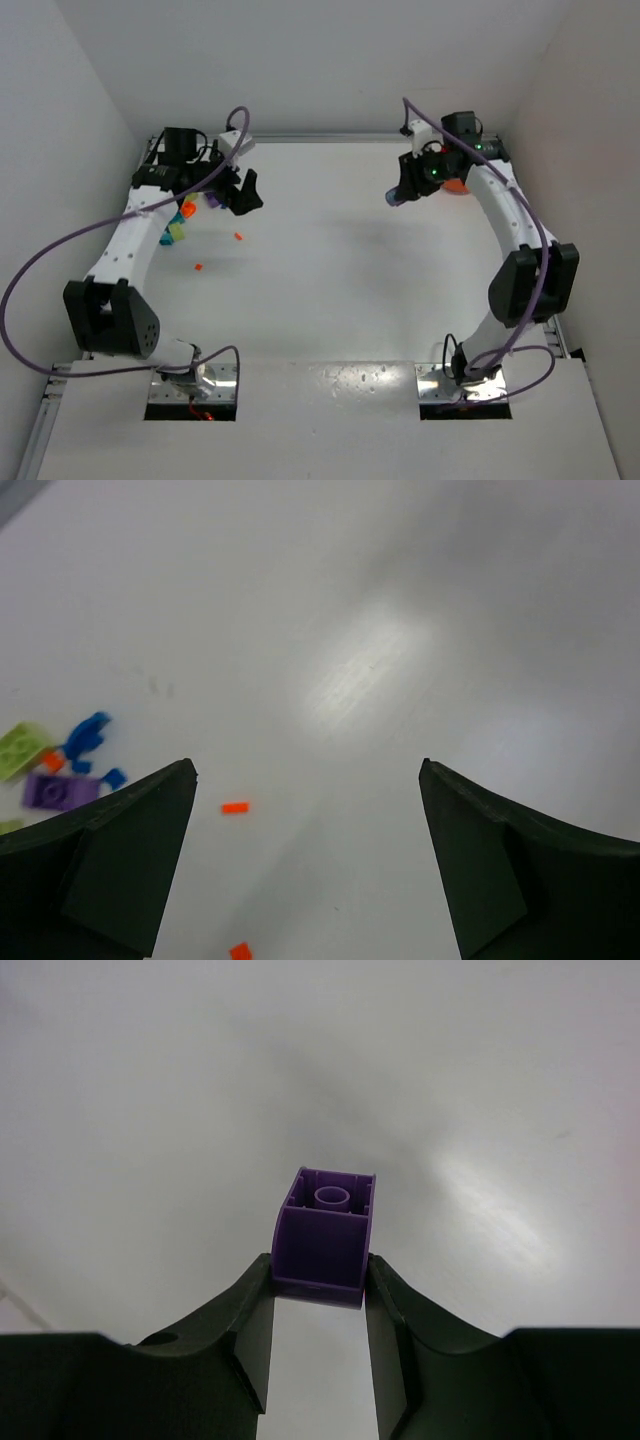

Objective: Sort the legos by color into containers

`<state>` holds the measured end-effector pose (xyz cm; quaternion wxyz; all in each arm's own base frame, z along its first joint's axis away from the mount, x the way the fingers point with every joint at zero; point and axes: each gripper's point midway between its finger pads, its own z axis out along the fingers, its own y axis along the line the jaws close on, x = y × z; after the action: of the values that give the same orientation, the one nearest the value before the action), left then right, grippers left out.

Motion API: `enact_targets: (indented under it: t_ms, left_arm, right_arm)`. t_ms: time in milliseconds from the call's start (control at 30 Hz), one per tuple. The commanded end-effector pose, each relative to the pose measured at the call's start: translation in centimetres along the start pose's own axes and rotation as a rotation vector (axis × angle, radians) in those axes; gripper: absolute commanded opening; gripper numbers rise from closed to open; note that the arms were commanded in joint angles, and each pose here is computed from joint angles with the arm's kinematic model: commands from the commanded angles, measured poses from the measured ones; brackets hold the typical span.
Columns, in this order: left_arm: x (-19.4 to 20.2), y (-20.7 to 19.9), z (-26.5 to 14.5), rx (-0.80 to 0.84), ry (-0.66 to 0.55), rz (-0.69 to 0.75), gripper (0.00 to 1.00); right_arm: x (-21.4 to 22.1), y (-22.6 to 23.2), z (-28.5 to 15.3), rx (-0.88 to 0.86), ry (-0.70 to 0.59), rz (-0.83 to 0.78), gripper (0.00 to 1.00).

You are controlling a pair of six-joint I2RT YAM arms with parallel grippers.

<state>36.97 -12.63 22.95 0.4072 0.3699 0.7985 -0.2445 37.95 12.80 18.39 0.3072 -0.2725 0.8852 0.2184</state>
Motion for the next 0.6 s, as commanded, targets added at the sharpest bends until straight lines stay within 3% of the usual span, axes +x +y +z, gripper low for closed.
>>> enact_targets:
  t_ms: [0, 67, 333, 567]
  left_arm:
    - [-3.7, 4.3, -2.5, -0.370, -0.127, -0.109, 1.00]
    - [-3.4, 4.2, -2.7, -0.375, -0.102, -0.169, 1.00]
    - [-3.1, 1.0, -1.5, -0.132, -0.109, -0.168, 1.00]
    - [-3.1, -0.3, -0.8, -0.046, -0.125, -0.189, 1.00]
  right_arm:
    - [-1.8, -6.8, -2.7, 0.175, 0.006, -0.015, 0.02]
    - [-2.0, -9.4, -2.9, 0.198, 0.039, -0.020, 0.02]
    - [-2.1, -18.4, -4.7, 0.257, 0.107, -0.065, 0.02]
    - [-2.8, -21.5, -4.8, 0.343, 0.108, -0.126, 0.03]
